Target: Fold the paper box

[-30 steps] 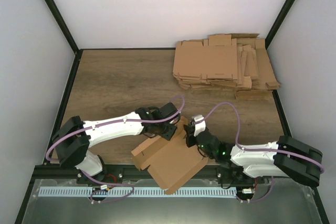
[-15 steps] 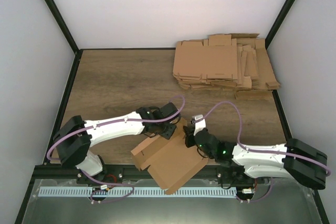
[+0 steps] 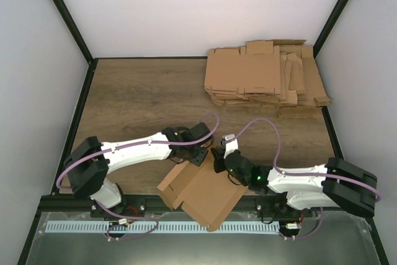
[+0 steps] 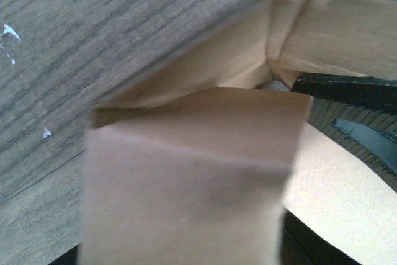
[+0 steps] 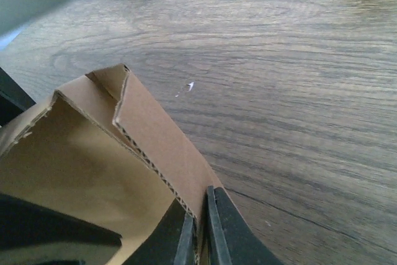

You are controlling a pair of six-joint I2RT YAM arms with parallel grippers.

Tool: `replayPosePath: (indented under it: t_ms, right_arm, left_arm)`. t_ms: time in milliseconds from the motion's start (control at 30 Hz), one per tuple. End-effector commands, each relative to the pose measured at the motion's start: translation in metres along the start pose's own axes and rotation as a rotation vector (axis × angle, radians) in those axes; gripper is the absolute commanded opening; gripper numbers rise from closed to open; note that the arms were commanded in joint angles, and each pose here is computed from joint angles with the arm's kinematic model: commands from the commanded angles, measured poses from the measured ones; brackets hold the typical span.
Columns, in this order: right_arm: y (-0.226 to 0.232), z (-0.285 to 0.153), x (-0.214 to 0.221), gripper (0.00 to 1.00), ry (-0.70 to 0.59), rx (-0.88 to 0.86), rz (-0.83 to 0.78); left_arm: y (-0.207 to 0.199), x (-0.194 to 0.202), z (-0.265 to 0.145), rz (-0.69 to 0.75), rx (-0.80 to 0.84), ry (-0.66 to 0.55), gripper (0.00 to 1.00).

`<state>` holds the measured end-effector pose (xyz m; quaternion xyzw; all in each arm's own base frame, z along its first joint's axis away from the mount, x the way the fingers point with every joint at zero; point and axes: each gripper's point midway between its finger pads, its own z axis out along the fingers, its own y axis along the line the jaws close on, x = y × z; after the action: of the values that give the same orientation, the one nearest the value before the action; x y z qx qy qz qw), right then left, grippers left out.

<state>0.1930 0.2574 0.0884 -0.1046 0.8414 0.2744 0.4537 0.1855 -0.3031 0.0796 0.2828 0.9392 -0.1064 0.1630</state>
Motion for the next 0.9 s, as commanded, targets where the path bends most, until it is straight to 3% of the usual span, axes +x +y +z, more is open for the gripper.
replayPosePath:
  t_ms: [0,433,867]
  right_arm:
    - [0.04,0.0,0.032,0.09,0.15,-0.183,-0.033]
    - [0.037,-0.013,0.037,0.14,0.184,-0.21,0.018]
    - [0.032,-0.008,0.052,0.31,0.251,-0.19,0.008]
  left_arm:
    - [-0.017,-0.012,0.008,0.009,0.041,-0.035,0.46]
    - [-0.02,-0.018,0.003,0.025,-0.003,-0.05,0.45]
    - [-0.036,-0.017,0.006,0.119,-0.021,-0.038,0.45]
